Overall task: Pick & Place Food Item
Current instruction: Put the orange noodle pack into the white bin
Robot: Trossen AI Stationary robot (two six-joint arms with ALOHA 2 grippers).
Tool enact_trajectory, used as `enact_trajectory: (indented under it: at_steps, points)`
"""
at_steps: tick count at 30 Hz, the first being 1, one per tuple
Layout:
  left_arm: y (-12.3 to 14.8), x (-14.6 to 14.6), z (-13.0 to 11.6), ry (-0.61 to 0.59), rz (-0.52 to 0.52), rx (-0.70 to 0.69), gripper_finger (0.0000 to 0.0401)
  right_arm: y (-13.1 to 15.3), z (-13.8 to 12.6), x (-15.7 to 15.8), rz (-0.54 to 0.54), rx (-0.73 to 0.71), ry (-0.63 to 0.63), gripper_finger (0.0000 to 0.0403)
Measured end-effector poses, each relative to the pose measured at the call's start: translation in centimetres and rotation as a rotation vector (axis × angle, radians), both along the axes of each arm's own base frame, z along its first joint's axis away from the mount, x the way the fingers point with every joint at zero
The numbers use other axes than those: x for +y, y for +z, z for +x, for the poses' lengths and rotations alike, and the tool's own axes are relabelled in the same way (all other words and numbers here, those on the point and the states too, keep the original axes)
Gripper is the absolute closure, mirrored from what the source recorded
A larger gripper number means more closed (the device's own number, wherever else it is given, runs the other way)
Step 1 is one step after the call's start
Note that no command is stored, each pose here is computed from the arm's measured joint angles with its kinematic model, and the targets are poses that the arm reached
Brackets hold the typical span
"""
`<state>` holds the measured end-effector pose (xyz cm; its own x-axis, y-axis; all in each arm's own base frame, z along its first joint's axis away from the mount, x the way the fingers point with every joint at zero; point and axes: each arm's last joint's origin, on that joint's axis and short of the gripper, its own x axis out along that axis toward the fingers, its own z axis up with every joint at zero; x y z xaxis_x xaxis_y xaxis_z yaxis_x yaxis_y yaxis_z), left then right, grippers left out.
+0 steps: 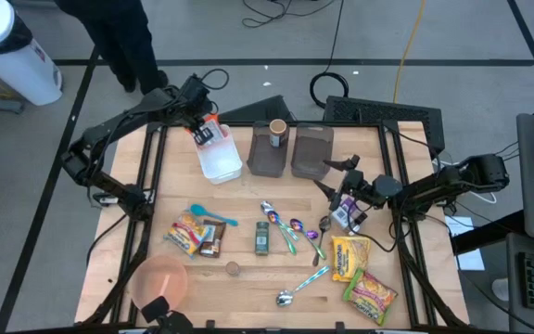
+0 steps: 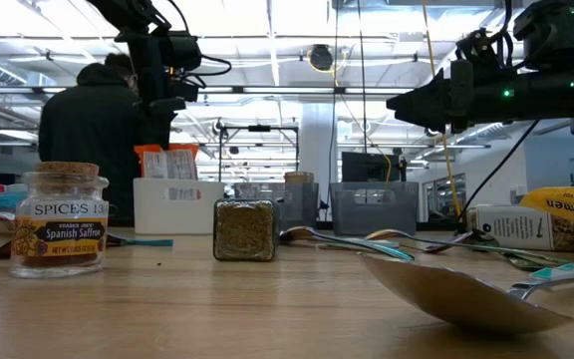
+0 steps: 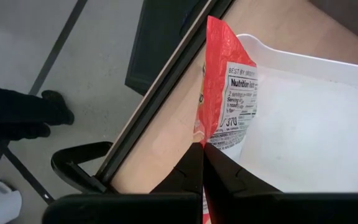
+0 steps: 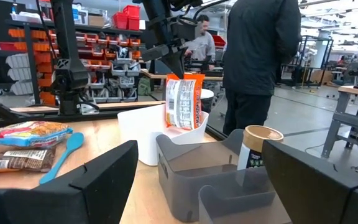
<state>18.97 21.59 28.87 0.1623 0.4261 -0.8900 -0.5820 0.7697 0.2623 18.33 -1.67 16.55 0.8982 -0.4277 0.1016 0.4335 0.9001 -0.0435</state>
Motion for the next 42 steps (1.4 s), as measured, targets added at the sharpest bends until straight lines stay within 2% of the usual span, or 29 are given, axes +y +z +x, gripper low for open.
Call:
enact_trajectory:
  at_steps: [15,26,37,42]
  points:
    - [-3.2,1.5,1.6,-0.007,-0.070,0.065,0.0401,-0.1,0.0,0.0,-0.001,0.012,-0.001,0.0069]
    - [-3.3,1.8,1.8,-0.011,-0.055,0.054,0.0400,-0.5,0.0,-0.6,0.023,0.038,-0.030,0.0069]
    - [-3.3,1.9,1.8,0.007,-0.051,0.043,0.0357,-0.5,0.0,-0.5,0.015,0.042,-0.004,0.0069]
    - [-3.3,1.9,1.8,0.012,-0.042,0.053,0.0322,-0.5,0.0,-0.5,0.015,0.042,-0.004,0.0069]
